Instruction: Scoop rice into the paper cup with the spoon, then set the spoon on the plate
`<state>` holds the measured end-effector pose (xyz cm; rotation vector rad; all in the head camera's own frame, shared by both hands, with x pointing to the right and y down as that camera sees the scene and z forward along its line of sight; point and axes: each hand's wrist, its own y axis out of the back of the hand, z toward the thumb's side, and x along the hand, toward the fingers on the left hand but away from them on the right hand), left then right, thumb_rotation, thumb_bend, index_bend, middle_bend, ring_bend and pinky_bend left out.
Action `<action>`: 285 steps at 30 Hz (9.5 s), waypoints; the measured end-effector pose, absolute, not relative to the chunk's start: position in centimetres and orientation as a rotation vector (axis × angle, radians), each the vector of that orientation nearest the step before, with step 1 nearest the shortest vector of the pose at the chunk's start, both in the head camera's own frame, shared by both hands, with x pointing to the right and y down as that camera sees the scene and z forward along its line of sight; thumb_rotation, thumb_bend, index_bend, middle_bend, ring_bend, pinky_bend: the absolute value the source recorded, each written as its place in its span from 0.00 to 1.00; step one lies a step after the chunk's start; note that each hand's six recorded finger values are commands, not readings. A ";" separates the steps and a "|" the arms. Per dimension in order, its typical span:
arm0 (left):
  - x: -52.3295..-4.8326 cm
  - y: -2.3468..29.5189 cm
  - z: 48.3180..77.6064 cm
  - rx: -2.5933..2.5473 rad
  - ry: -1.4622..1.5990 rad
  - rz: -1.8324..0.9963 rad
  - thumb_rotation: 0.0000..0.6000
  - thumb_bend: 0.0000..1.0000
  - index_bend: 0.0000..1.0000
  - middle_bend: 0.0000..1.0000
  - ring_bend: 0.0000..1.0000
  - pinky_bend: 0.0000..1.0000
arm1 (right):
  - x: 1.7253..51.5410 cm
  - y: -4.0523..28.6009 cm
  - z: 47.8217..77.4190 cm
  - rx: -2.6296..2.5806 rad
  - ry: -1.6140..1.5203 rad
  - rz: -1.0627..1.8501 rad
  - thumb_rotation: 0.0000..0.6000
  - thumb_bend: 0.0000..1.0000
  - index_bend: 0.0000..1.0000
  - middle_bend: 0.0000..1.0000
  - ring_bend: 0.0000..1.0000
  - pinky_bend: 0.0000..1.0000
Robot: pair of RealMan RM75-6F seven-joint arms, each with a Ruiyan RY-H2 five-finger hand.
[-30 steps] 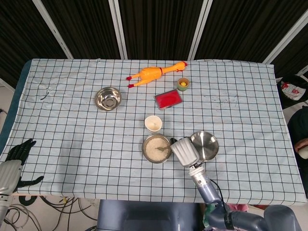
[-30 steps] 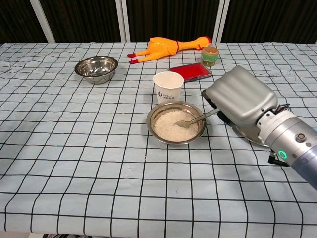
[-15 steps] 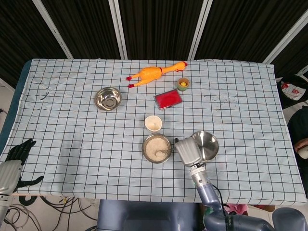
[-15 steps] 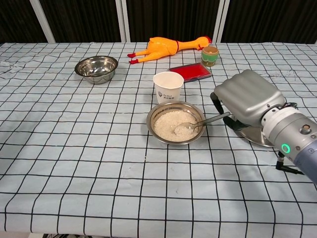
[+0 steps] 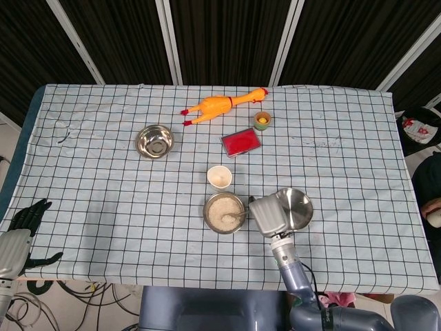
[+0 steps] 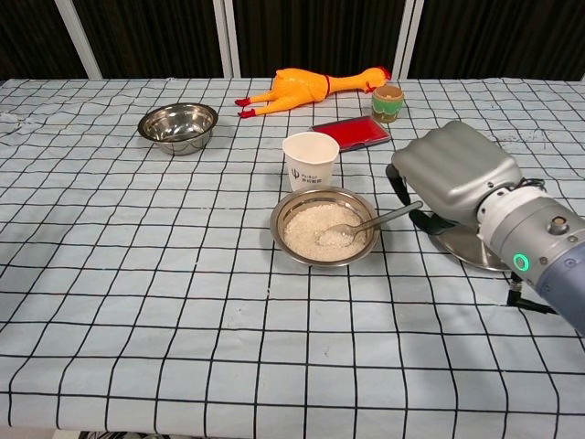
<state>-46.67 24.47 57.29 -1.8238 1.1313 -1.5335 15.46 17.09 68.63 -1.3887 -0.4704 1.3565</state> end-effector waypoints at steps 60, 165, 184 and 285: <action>-46.7 24.5 57.3 -1.824 1.130 -1.538 1.00 0.01 0.00 0.00 0.00 0.00 | 15.4 16.0 65.9 -1.661 -0.692 1.637 1.00 0.50 0.68 1.00 1.00 1.00; -46.8 24.5 57.6 -1.842 1.157 -1.565 1.00 0.01 0.00 0.00 0.00 0.00 | 15.1 6.9 63.9 -1.663 -0.969 1.760 1.00 0.51 0.69 1.00 1.00 1.00; -46.6 24.5 57.6 -1.867 1.165 -1.554 1.00 0.01 0.00 0.00 0.00 0.00 | 12.4 6.8 64.5 -1.502 -0.820 1.584 1.00 0.51 0.69 1.00 1.00 1.00; -46.4 25.0 57.4 -1.874 1.161 -1.550 1.00 0.01 0.00 0.00 0.00 0.00 | 32.6 17.9 67.0 -1.262 -0.710 1.799 1.00 0.44 0.45 1.00 1.00 1.00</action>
